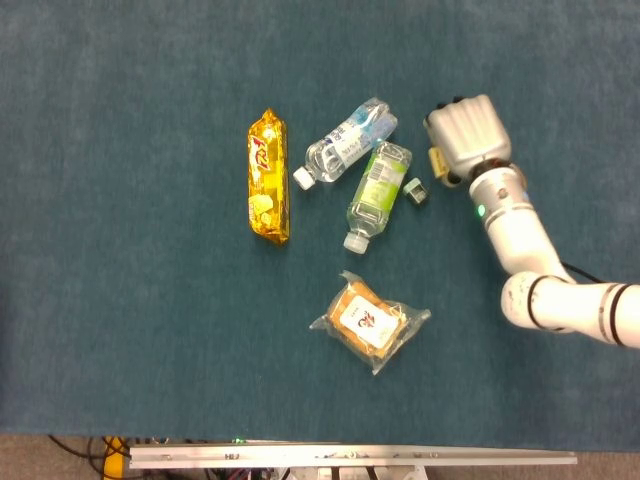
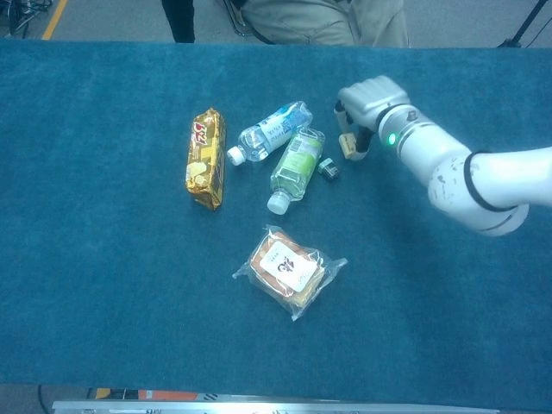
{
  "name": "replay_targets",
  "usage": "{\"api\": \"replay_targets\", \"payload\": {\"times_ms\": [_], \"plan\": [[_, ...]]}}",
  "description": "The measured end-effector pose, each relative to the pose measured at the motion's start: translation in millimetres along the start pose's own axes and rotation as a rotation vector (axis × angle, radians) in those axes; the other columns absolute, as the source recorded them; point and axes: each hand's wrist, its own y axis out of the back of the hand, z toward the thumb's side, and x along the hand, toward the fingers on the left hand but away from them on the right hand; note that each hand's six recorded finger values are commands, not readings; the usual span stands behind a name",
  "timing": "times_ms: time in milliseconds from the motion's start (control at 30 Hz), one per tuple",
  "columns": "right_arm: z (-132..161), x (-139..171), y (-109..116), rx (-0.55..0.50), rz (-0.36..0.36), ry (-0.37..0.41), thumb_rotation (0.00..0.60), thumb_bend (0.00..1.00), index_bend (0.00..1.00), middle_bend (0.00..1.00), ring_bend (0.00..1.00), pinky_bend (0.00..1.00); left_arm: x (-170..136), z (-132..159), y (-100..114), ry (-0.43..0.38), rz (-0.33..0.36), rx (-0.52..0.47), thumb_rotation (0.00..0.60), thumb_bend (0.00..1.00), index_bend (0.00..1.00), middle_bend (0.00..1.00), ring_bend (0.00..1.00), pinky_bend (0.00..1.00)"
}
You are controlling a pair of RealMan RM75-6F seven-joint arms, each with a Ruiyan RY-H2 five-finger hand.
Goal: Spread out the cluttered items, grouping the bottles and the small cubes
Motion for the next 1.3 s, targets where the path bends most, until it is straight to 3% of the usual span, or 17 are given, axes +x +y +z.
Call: {"api": "replay_targets", "payload": {"times_ms": [400, 633, 967, 1300], "plan": [[-28.6, -11.4, 5.6, 0.034, -0.011, -0.077, 0.6, 0.12, 0.57, 0.4, 0.31, 0.48, 1.1, 1.1, -2.1, 0.0, -0.007, 0.003, 0.6, 0.39, 0.21, 0.22, 0.19, 0.23], [-26.1, -11.6, 2.8, 0.032, 0.001, -0.065, 0.6, 0.12, 0.44, 0.4, 0.31, 0.48, 0.2, 0.8, -1.9, 0.001, -0.008, 0.006, 0.6, 0.39, 0.21, 0.22, 0.19, 0.23], [-32.3, -6.2, 3.1, 0.046, 0.005, -0.064, 0.6, 0.12, 0.38, 0.39, 0.31, 0.48, -0.2, 3.2, -1.9, -0.007, -0.006, 0.002, 0.6, 0.39, 0.21, 0.22, 0.19, 0.23], [-10.1, 11.9, 7.4, 0.049, -0.032, 0.05, 0.6, 0.12, 0.41, 0.39, 0.31, 0.48, -1.3, 3.0, -1.2, -0.007, -0.005, 0.002, 0.6, 0.39, 0.21, 0.22, 0.19, 0.23]]}}
